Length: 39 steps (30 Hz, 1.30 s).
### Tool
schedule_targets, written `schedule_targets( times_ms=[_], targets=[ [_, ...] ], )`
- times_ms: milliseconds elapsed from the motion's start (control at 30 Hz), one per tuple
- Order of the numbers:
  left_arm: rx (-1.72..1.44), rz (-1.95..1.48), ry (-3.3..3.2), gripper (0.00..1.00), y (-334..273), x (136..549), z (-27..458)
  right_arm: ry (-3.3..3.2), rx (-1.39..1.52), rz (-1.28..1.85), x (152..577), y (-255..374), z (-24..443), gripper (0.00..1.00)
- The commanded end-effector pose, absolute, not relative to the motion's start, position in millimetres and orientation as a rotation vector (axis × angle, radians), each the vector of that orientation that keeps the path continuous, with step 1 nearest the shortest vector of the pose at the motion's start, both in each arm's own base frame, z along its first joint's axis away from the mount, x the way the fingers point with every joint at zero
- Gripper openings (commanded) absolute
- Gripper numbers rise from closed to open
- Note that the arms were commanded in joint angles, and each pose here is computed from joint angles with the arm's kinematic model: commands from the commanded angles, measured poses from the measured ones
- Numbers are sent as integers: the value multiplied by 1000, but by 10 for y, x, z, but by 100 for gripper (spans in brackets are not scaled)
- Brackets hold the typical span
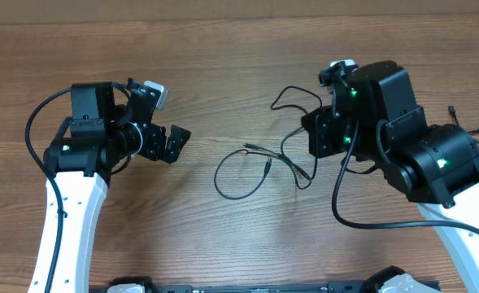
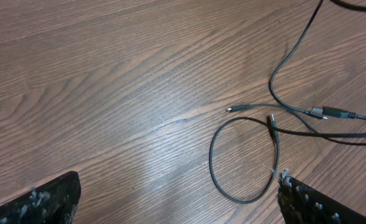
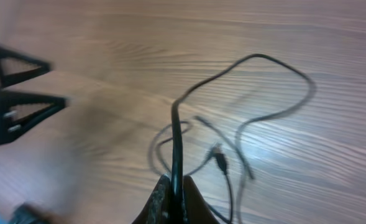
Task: Untangle cables
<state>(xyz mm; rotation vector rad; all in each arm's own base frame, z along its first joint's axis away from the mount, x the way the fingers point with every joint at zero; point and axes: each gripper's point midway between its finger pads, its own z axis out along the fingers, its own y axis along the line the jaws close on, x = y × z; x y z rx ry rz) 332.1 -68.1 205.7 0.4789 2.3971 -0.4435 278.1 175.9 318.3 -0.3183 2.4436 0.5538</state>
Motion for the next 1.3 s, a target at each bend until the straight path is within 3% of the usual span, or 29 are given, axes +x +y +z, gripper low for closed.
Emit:
schedule_targets(
  times_ms=[0,233,500,700,900,1067,1267],
  targets=[
    [513,-434,2342,99,-698,3336,2214,2315,-489,762,2564,1986,3523,4],
    [513,-434,2342,100,-698,3336,2214,2019,-667,961,2297,2186,4133,4],
    [513,-434,2342,100,-698,3336,2214,1814,-691,970,2098,2114,4589,4],
    [513,-434,2342,100,-698,3336,2214,1973,-495,788,2340,1858,4318,4],
    [513,-434,2342,100,-698,3336,2214,2167,-517,849,2163,1887,3941,4],
    [513,-434,2342,100,-698,3336,2214,2151,-519,845,2169,1884,3971,4],
    [513,-434,2342,100,-698,3336,2214,2029,-393,657,2519,1698,4192,4]
  ],
)
